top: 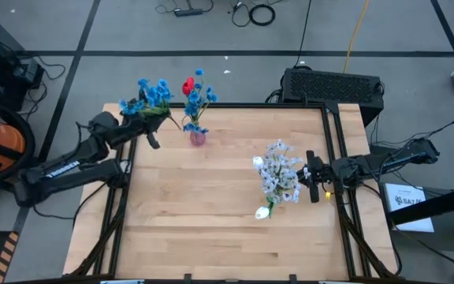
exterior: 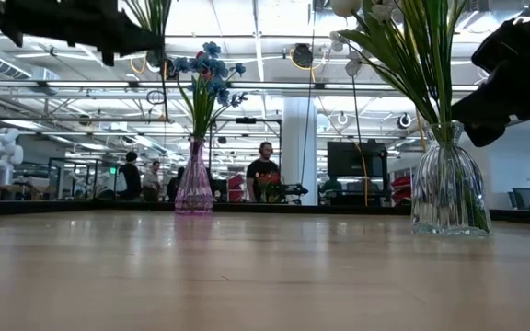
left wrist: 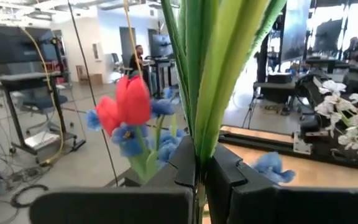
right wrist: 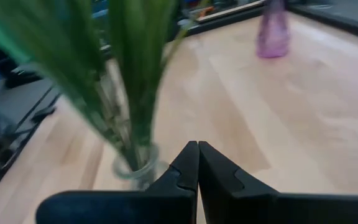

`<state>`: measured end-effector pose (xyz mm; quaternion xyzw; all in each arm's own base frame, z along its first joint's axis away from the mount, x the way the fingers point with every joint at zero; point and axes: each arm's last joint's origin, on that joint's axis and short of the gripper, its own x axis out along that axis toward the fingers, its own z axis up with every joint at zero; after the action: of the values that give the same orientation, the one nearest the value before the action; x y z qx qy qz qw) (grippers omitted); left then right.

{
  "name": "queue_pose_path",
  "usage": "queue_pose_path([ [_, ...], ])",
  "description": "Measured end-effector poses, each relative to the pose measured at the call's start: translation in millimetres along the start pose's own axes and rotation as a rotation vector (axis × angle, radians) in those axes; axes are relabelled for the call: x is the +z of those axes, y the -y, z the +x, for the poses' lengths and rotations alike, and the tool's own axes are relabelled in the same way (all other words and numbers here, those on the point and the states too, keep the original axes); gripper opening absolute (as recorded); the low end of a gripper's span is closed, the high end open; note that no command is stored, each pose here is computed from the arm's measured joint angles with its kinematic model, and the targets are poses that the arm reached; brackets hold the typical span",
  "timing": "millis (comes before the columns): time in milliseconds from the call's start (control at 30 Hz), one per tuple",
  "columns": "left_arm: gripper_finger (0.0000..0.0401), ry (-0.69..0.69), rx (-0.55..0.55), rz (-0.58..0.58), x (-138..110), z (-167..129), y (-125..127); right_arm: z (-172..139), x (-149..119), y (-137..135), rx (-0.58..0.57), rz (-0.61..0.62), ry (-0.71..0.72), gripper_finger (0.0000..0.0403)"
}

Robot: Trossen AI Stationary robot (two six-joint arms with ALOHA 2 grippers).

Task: Sort flowers into vase by color
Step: Put the blue flowers into the pink vase

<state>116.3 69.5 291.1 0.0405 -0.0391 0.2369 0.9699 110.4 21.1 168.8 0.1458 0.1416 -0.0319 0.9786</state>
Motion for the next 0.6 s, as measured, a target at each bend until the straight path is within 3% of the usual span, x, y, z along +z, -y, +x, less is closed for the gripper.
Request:
queue_pose_path([
  [300,0.0013,0.039,-0.039,-0.047,-13.3,5.9,-21.7,-0.1,-3.0,-0.1,0.027,-0.037,-0.040,0.0000],
  [600,0.0013,0.023,-0.095,-0.070,-26.5,32.6,-30.6,-0.1,-4.4,0.7,0.016,-0.031,-0.053,0.0000],
])
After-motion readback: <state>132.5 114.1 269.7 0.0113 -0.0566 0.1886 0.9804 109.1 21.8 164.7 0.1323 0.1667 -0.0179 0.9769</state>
